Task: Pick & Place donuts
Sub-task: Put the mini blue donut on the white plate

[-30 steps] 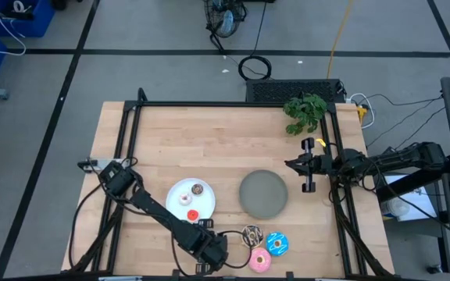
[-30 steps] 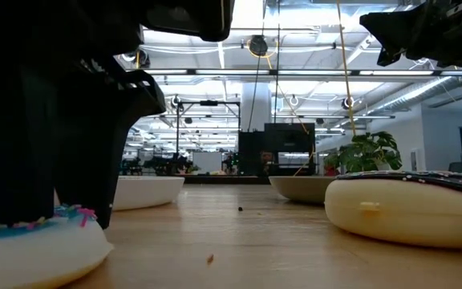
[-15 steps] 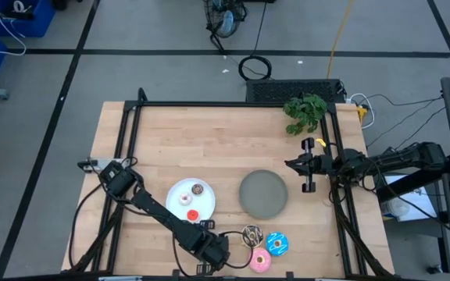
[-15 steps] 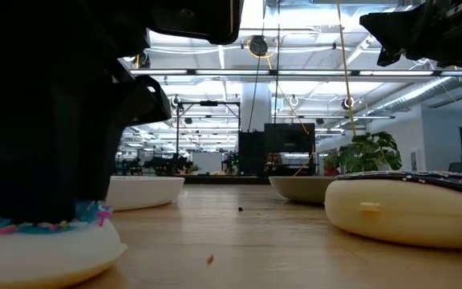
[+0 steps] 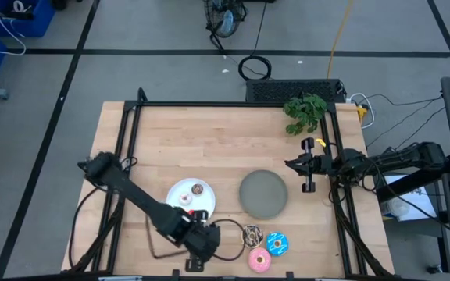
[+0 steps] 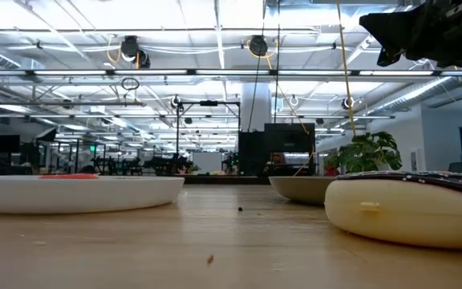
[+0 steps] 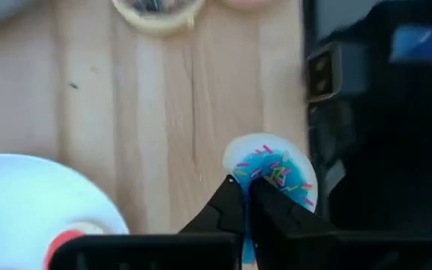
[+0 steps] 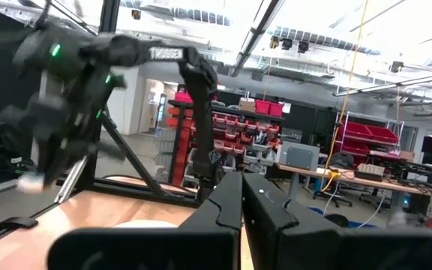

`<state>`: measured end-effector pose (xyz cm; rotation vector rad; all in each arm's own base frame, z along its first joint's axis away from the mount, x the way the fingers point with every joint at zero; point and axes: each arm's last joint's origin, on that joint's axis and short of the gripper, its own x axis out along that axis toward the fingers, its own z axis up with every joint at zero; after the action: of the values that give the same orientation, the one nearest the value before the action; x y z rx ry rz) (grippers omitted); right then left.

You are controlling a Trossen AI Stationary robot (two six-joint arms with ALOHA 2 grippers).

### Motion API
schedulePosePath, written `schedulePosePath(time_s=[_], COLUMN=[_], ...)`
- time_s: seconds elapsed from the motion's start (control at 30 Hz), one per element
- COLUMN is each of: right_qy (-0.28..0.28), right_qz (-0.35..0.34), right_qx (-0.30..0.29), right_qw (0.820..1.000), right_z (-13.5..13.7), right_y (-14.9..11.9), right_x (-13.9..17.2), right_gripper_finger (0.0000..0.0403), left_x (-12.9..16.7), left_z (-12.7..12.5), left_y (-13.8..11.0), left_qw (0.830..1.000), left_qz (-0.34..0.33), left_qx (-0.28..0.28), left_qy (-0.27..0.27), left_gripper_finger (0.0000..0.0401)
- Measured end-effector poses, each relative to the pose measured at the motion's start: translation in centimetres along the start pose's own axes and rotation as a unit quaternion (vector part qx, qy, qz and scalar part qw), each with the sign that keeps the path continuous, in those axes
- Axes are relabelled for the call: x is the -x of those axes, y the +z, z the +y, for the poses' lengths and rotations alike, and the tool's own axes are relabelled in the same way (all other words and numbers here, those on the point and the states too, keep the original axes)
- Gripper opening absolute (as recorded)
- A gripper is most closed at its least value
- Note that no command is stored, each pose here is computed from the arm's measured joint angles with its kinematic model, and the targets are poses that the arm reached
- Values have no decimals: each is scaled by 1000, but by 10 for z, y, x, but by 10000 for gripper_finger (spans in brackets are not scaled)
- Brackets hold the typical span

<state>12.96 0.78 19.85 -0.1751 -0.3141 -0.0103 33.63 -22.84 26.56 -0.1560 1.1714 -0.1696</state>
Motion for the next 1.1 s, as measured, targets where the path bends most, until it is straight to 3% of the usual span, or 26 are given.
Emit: schedulePosePath(time_s=[0.1,0.27,1.1], right_qy=[1,2,1], right_qz=[1,4,4], right_qx=[0,0,-5], right_qw=[1000,1000,1000], right_z=[0,0,0], right_y=[0,-1,-1], right_x=[0,0,0], right_gripper_finger=[0,0,0], left_x=[29,48,49], left_z=[1,5,-3], left_y=[-6,-18,-26], left_qw=[1000,997,994], left_qz=[-15,-6,-17], left_qx=[16,57,70], left_qy=[14,61,85], left_gripper_finger=[11,10,6])
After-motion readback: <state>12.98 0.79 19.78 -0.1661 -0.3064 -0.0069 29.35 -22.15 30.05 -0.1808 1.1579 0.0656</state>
